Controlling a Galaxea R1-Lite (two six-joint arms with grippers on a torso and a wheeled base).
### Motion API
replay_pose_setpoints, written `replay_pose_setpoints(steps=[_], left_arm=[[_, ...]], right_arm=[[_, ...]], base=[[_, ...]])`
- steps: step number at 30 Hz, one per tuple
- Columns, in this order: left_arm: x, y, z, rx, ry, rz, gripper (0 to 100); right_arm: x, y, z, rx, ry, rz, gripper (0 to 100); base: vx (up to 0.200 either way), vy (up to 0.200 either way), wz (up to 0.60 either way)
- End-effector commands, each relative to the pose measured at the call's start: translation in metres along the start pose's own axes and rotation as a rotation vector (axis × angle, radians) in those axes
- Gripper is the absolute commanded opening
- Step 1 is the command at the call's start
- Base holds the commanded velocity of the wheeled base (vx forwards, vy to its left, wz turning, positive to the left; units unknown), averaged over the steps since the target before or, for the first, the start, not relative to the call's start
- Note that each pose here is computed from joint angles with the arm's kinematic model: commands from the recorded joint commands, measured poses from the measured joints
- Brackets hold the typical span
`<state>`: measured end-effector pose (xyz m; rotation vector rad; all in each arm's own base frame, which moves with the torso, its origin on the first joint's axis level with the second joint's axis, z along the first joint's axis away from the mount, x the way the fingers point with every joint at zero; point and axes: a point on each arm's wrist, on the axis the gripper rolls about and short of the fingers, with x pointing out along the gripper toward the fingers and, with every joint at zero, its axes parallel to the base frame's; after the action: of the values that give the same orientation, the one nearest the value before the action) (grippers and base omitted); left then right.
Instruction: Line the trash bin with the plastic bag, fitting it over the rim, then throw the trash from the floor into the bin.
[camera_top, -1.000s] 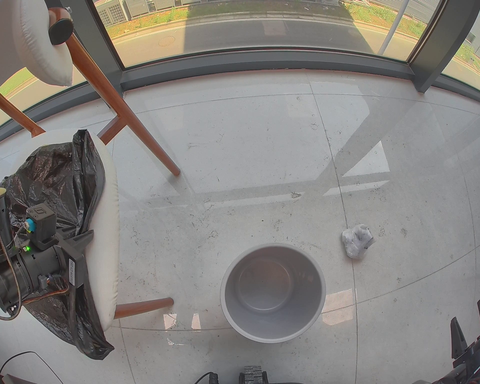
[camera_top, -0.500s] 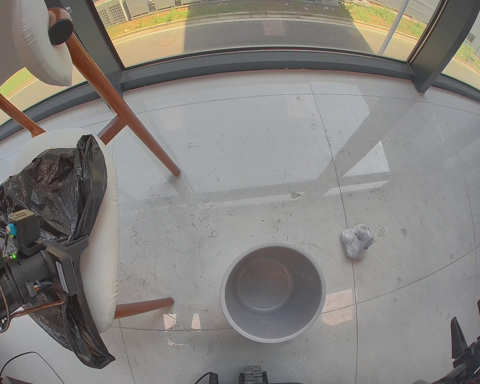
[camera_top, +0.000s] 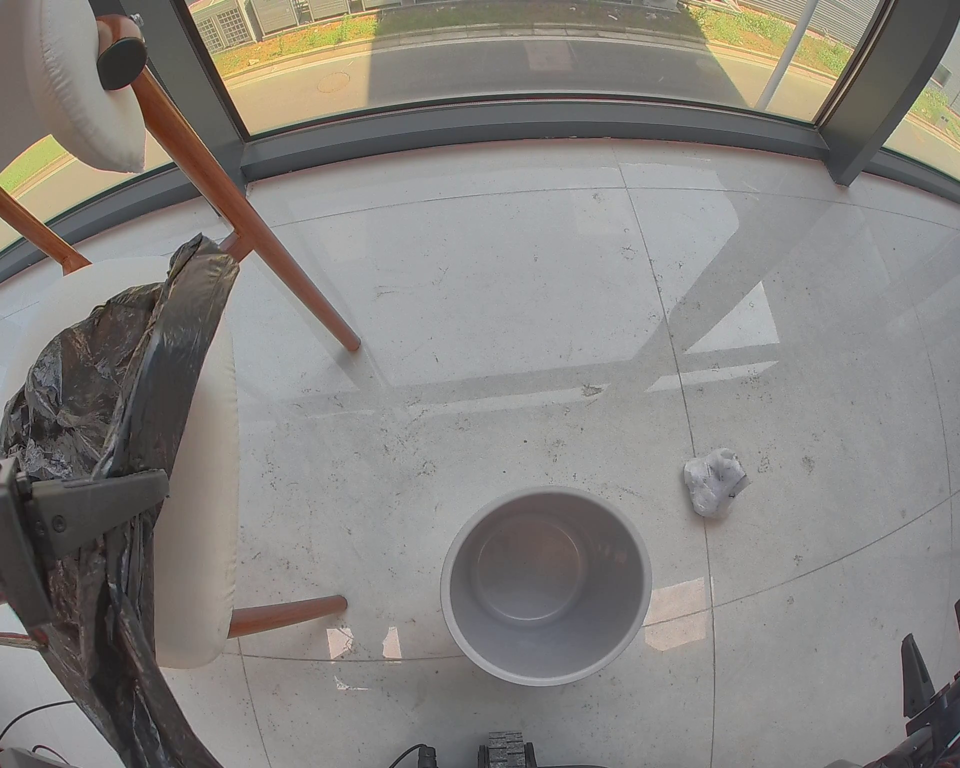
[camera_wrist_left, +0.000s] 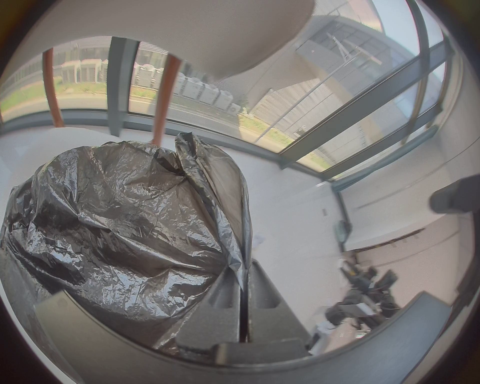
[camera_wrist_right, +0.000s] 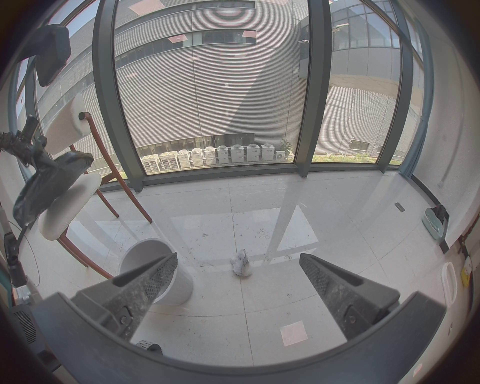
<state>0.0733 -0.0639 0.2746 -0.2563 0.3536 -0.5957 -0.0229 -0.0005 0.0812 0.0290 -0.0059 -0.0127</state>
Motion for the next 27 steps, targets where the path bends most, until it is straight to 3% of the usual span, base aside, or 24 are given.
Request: replay_pose_setpoints(steps=[1, 5, 10, 13, 22, 27], left_arm=[[-0.025, -0.019, 0.016, -0.059, -0.034, -0.210, 0], [-0.026, -0.024, 0.017, -0.075, -0.019, -0.260, 0], [-0.030, -0.035, 0.015, -0.048, 0.035, -0.392, 0], [-0.021, -0.044, 0.014, -0.032, 0.074, -0.413, 0], [0.019, -0.091, 0.020, -0.020, 0.092, -0.522, 0], [0.030, -0.118, 0.004, 0.007, 0.195, -0.595, 0]], right_arm=[[0.001, 0.000, -0.005, 0.000, 0.007, 0.000, 100], [0.001, 0.000, -0.005, 0.000, 0.007, 0.000, 100], [0.001, 0.000, -0.005, -0.001, 0.007, 0.000, 100], [0.001, 0.000, -0.005, -0.001, 0.007, 0.000, 100], [0.001, 0.000, -0.005, 0.000, 0.007, 0.000, 100], [0.001, 0.000, -0.005, 0.000, 0.007, 0.000, 100]], base=[[0.000, 0.000, 0.00], [0.000, 0.000, 0.00], [0.000, 0.000, 0.00], [0.000, 0.000, 0.00], [0.000, 0.000, 0.00], [0.000, 0.000, 0.00]])
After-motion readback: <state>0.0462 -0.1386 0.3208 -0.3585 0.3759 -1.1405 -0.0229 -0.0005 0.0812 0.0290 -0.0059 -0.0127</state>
